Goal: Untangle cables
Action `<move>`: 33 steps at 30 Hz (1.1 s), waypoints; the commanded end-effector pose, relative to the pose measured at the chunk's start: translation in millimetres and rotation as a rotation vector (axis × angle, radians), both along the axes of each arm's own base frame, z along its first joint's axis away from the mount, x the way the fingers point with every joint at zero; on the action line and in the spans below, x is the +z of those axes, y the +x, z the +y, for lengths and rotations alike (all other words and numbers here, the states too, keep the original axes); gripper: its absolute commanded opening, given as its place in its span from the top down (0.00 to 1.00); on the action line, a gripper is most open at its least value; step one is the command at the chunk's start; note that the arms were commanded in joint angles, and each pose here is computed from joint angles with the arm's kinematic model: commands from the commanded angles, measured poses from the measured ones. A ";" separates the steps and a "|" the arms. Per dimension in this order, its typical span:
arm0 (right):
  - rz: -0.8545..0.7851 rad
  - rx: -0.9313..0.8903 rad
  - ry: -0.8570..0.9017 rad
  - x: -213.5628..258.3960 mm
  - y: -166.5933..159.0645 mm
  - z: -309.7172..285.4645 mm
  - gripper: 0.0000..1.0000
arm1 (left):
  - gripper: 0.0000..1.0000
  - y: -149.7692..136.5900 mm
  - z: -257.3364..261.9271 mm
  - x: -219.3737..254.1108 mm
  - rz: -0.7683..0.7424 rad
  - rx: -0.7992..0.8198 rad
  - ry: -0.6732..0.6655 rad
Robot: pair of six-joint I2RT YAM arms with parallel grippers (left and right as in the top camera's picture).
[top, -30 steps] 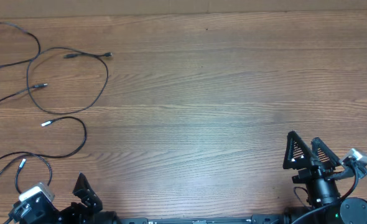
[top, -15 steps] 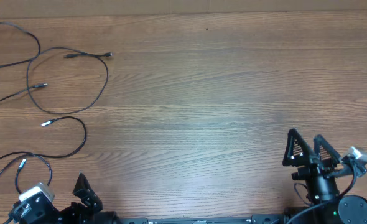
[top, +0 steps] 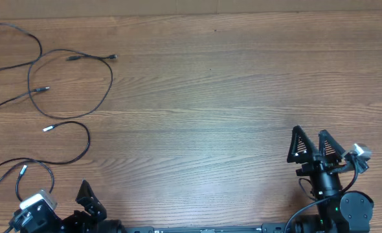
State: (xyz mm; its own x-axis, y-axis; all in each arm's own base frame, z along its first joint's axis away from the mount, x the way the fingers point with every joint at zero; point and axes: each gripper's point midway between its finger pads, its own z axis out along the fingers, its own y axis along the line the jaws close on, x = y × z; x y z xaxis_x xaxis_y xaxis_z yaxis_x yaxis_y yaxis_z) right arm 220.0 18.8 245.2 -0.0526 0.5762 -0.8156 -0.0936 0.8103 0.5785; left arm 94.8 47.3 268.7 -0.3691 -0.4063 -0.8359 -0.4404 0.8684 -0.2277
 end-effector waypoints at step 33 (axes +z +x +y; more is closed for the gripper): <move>-0.196 0.005 -0.104 5.7 12.0 2.9 0.00 | 0.01 -2.3 2.7 1.4 -0.016 0.025 -0.005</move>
State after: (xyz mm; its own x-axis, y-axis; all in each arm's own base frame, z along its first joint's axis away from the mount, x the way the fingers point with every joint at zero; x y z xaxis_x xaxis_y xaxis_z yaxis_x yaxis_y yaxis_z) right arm 232.8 19.4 249.7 0.0926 0.5088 -0.8559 -0.1814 0.8538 0.4879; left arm 94.8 47.3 268.7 -0.3691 -0.4063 -0.8359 -0.4404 0.8684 -0.2277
